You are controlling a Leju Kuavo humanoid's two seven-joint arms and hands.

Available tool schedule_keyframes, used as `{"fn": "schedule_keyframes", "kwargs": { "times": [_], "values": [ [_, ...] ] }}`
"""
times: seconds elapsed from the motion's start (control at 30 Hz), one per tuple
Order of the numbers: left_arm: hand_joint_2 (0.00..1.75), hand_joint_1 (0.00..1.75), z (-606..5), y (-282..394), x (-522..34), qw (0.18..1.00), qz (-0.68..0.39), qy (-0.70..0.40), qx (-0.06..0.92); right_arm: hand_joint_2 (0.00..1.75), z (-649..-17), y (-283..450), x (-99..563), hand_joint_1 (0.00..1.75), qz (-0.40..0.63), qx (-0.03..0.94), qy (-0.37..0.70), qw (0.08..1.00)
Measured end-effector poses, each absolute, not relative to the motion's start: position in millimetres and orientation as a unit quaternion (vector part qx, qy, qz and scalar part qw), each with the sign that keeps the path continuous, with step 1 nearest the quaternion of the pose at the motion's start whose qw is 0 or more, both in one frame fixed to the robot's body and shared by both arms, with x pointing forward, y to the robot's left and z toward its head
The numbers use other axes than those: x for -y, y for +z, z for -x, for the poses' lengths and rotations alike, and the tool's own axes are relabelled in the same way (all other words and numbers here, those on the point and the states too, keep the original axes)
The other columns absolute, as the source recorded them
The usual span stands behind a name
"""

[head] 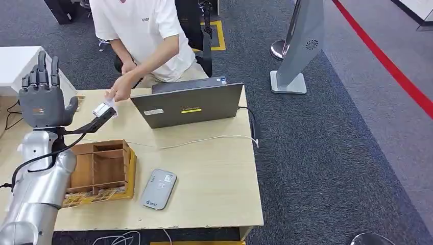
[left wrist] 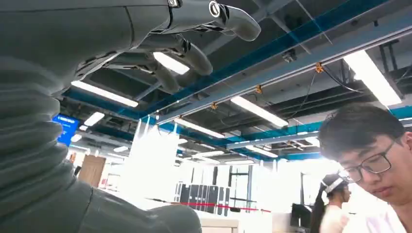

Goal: Pass the card to the sensor for recognition and then transmit it.

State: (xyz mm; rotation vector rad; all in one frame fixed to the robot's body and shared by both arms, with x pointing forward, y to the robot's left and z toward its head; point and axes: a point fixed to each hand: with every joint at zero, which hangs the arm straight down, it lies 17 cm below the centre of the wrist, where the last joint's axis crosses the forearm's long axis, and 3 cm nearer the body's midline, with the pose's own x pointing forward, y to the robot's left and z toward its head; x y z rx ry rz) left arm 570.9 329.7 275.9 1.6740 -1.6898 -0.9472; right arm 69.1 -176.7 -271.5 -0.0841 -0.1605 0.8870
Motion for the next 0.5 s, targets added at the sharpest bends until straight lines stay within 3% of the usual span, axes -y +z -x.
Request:
{"fn": "schedule_keyframes", "kwargs": {
  "times": [0.37, 0.5],
  "values": [
    [1.75, 0.0, -467.9, 274.8, -178.7, 0.19, -0.546, -0.401, 0.711, 0.0, -64.8, -272.7, 182.6, 0.0, 0.046, 0.064, 0.381, 0.921],
    [1.75, 0.0, -441.9, 282.0, -159.6, 0.167, -0.529, -0.398, 0.731, 0.0, -62.2, -273.1, 183.2, 0.0, 0.045, 0.061, 0.373, 0.925]
  ]
}}
